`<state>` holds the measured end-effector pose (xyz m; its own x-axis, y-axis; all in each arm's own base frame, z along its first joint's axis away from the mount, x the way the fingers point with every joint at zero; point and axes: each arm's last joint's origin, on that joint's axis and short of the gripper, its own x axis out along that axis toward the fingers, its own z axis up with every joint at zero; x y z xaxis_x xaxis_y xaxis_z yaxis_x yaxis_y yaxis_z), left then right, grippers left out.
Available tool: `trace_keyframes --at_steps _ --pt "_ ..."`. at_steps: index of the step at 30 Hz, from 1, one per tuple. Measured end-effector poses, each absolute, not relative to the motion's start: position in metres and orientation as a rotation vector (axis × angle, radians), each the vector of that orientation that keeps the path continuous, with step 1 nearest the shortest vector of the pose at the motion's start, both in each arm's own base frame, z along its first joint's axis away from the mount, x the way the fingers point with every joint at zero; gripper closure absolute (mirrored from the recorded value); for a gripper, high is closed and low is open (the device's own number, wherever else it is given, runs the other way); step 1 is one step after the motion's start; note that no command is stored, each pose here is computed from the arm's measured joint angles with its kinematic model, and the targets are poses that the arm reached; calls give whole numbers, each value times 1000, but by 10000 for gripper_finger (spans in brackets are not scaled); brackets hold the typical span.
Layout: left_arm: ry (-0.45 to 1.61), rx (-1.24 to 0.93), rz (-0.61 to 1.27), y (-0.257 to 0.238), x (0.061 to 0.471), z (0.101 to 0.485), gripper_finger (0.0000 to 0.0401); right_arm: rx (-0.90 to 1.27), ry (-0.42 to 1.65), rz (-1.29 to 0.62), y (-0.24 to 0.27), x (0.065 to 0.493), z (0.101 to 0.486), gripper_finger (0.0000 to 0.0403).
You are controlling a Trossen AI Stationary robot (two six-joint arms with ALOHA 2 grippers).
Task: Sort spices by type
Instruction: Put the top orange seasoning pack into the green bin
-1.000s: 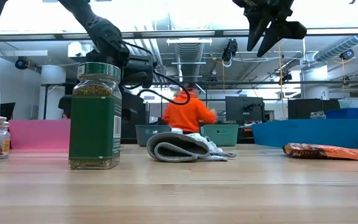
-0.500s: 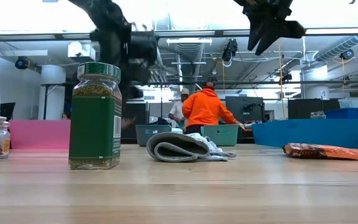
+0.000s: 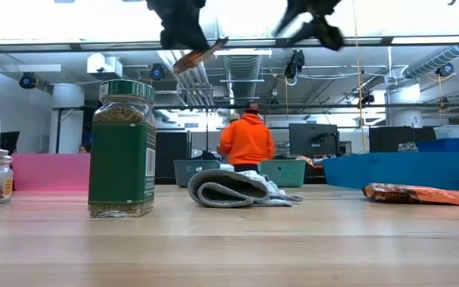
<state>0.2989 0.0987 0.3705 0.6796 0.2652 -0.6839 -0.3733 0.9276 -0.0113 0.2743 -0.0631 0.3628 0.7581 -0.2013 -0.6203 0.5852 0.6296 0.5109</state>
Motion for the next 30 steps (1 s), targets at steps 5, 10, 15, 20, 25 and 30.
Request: trace_keyframes --at_steps 5,10,15,20,25,30 --pt "701 -251 422 98 306 375 392 734 422 -267 -80 280 378 231" --pt "703 -288 473 85 315 369 391 702 448 -268 -89 277 375 189" --pt "678 -269 482 73 320 370 391 743 486 -169 -94 287 365 169" --pt "668 -205 503 67 326 369 391 711 557 -143 -99 305 345 157" --pt "733 -184 515 66 330 358 391 722 607 -110 -103 315 331 147" --pt "820 -189 524 65 326 350 391 720 588 -95 -103 314 342 139"
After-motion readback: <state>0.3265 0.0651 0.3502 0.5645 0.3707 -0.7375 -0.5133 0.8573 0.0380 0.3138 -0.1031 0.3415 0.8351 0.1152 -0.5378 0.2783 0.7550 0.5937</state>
